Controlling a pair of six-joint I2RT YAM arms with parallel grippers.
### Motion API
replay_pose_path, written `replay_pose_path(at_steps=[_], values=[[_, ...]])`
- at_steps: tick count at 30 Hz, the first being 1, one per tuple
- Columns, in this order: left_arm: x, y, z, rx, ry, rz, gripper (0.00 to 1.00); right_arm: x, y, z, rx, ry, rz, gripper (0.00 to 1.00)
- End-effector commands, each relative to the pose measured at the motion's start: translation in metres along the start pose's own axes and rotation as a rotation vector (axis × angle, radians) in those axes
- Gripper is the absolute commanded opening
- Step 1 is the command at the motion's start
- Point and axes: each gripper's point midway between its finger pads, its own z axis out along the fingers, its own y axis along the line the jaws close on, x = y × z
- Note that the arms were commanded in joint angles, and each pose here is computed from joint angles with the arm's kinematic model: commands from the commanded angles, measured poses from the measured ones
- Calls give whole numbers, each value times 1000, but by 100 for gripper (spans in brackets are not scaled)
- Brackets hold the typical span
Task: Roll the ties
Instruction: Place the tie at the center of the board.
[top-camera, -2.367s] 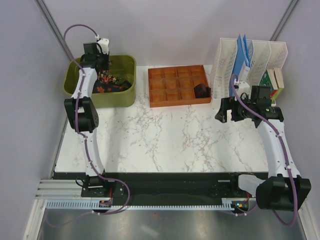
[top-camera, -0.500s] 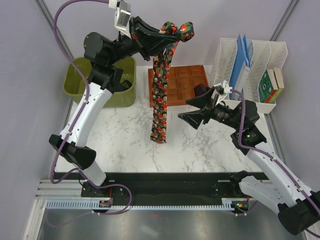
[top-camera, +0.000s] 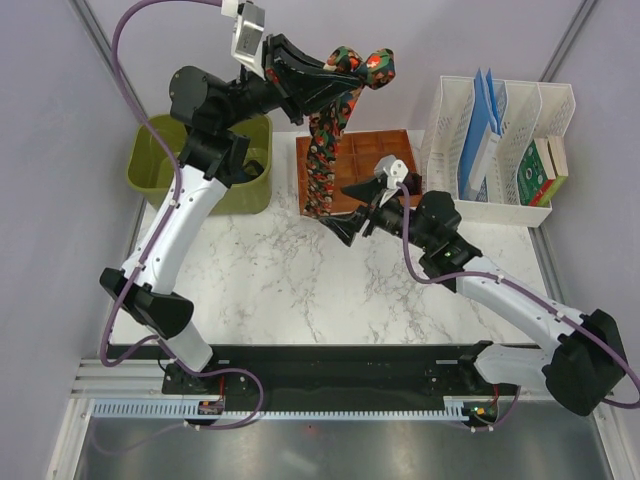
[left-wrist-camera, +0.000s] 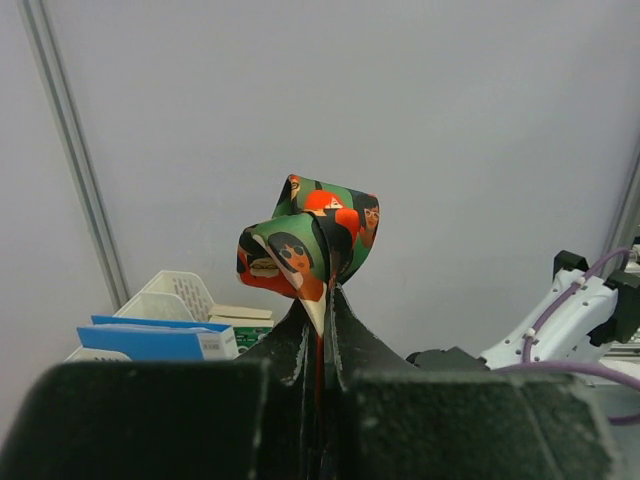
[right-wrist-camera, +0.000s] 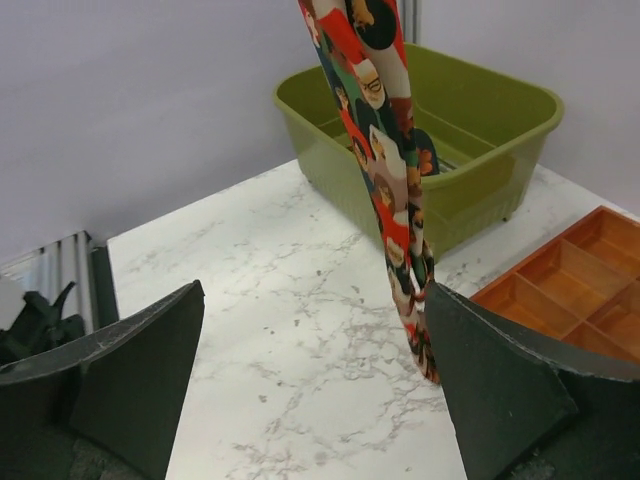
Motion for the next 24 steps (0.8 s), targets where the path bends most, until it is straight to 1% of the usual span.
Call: replay_pose_path(at_steps=[1, 4, 5, 6, 7, 8, 9, 10, 11, 12, 13, 14, 15, 16, 17, 18, 19, 20, 21, 22, 24], values=[[-17, -26, 10, 79, -35, 15, 2, -49, -15, 13, 79, -151, -179, 98], [-3, -34, 16, 105, -22, -22, 3, -39, -24, 19, 96, -130, -210, 98], [-1, -39, 20, 118, -24, -26, 3, -31, -24, 21, 87, -112, -216, 95], [3, -37, 20, 115, -20, -37, 3, -26, -24, 21, 79, -100, -217, 79], [3, -38, 20, 117, -19, -37, 3, -24, -24, 19, 80, -87, -251, 66], [4, -37, 19, 116, -13, -36, 3, -12, -26, 16, 82, -26, -257, 51], [9, -34, 16, 108, 3, -53, 3, -6, -30, 12, 87, 15, -314, 16], [9, -41, 11, 129, 21, -51, 3, -8, -37, 4, 135, 45, -340, 3], [12, -41, 4, 139, 43, -55, 3, 8, -47, -8, 171, 132, -340, 0], [25, -42, -3, 155, 82, -81, 3, 10, -56, -19, 205, 159, -362, 0], [37, -52, -13, 225, 146, -98, 5, -1, -63, -35, 253, 161, -415, 0], [40, -50, -26, 230, 178, -102, 5, 9, -74, -53, 292, 236, -421, 0], [58, -46, -38, 235, 225, -156, 5, 8, -79, -64, 315, 262, -443, 0], [66, -42, -56, 244, 269, -162, 6, 0, -78, -78, 322, 282, -510, 0], [68, -44, -67, 244, 290, -159, 6, 7, -80, -92, 325, 357, -523, 0], [86, -38, -82, 237, 319, -167, 6, 6, -80, -100, 329, 387, -552, 0], [94, -32, -103, 233, 363, -180, 6, 3, -79, -109, 317, 426, -638, 0], [105, -31, -117, 225, 389, -205, 7, 6, -80, -121, 321, 500, -652, 0], [113, -32, -130, 259, 413, -178, 7, 8, -79, -126, 300, 545, -685, 0], [118, -23, -148, 217, 432, -228, 8, 16, -79, -128, 259, 605, -703, 0], [133, -23, -171, 222, 444, -230, 8, 25, -70, -132, 183, 681, -694, 0]])
